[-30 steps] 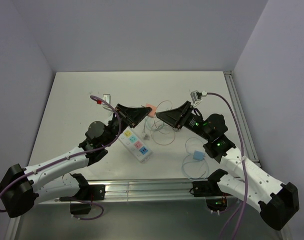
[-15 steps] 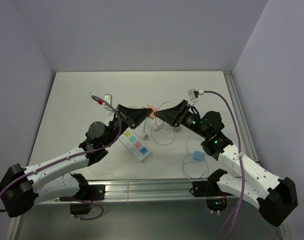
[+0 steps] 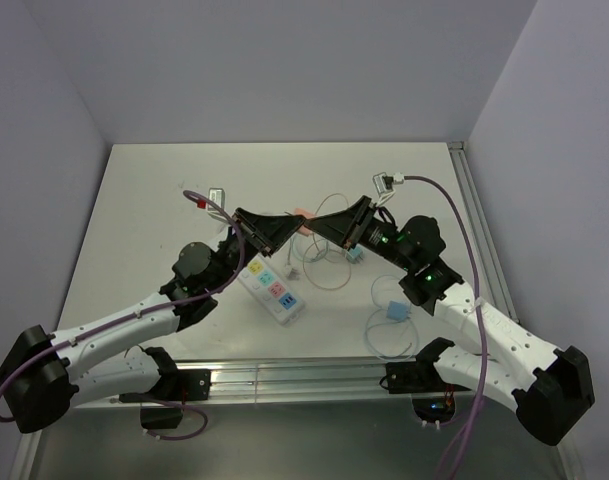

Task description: Insert the plug

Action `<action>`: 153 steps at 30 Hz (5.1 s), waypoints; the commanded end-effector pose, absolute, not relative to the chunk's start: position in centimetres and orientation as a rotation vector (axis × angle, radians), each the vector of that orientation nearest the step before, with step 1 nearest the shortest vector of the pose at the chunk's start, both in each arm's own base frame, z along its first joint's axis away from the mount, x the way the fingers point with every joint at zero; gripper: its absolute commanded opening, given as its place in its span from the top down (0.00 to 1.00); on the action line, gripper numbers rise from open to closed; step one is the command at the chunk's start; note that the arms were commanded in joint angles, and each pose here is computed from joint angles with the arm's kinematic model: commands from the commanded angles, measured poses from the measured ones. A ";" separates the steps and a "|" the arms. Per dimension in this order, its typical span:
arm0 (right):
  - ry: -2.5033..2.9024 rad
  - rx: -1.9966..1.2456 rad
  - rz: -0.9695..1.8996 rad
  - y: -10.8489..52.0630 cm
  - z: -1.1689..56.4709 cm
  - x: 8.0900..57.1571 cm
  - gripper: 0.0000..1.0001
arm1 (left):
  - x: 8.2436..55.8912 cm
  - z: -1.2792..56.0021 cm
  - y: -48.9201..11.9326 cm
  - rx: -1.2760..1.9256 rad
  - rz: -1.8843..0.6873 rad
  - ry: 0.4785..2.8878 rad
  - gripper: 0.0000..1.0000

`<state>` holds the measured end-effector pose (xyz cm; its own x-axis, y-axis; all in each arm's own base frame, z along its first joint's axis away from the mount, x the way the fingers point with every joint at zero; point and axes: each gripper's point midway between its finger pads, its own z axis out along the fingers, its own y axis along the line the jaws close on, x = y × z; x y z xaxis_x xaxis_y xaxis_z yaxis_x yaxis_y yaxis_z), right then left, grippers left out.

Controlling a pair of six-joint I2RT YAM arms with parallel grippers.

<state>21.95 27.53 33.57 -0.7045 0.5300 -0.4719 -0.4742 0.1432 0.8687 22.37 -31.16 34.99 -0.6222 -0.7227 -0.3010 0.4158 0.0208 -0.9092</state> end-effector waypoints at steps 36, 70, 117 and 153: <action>2.369 -0.838 0.652 41.1 19.4 34.8 1.00 | 28.9 12.6 -7.4 -1.157 -0.324 1.941 0.41; 2.405 -0.992 0.485 45.1 13.6 33.8 1.00 | 40.3 5.8 -8.4 -0.920 -0.690 2.187 1.00; 2.494 -0.977 0.341 40.9 12.6 30.8 1.00 | 33.5 5.6 -11.2 -0.981 -0.688 2.145 0.50; 2.543 -0.997 0.228 40.8 10.1 30.8 1.00 | 33.2 4.8 -11.9 -0.992 -0.735 2.167 0.47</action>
<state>31.17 40.62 9.86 -0.6723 -0.6074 -0.4232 -0.6784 0.7343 0.0237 32.68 -11.55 4.22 -0.5158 -0.7980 -0.3117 -0.4651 0.5663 -0.6804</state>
